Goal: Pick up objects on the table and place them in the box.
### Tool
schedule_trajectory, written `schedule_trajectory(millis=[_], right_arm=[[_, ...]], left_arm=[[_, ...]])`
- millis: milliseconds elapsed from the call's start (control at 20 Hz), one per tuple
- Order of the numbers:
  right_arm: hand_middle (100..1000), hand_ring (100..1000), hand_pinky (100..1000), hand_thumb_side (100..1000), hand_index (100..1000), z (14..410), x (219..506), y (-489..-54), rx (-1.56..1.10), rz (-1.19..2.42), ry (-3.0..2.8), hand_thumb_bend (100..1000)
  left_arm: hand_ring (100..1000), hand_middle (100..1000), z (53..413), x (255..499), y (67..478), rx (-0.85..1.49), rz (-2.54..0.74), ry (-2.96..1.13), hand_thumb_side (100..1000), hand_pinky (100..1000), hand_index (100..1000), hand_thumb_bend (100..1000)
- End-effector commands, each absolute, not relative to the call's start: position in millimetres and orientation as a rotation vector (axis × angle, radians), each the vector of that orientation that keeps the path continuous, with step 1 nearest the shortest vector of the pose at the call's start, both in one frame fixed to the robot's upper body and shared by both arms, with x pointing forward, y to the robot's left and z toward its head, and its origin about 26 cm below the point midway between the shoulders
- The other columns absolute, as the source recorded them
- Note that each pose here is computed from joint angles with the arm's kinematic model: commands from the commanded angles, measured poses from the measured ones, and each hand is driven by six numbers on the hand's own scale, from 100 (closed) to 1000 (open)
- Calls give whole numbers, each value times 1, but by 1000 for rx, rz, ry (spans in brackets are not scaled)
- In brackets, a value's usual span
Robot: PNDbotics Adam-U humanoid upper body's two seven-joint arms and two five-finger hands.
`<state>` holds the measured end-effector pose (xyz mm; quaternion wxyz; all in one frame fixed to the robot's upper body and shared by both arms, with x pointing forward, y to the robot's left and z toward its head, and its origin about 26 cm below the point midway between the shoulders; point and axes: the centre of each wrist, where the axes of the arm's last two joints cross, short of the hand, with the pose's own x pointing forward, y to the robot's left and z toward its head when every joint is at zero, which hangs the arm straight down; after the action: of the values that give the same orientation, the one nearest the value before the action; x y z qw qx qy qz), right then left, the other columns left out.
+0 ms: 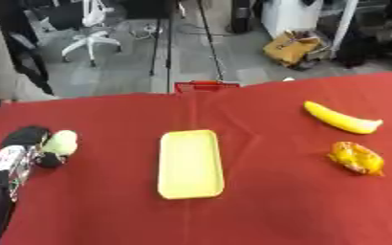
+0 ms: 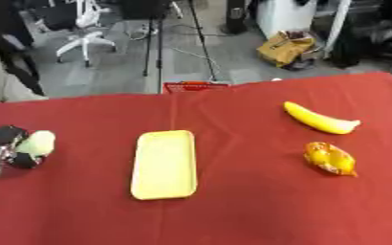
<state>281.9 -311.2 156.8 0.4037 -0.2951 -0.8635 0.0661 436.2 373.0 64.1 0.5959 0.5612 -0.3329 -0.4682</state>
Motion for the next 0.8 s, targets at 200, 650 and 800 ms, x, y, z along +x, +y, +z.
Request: schedule_trajectory(millis=[200,650,800], right_arm=[[781,673,629,671,858,163,282,-313,-756,173,-2199,100],[781,673,629,671,858,164,283,-312,-745,180,-2205,100],[781,673,629,671,858,164,283,-311,-740,184,-2207,100]], left_arm=[[469,371,112,444,367,1523,-887,-1048,349,604,464,206],[498,411,200,437,278,1395,-990,-1651,367,609,502,315],[508,419,210,435,237,1250,-1187,-1745,378,622,509,324]])
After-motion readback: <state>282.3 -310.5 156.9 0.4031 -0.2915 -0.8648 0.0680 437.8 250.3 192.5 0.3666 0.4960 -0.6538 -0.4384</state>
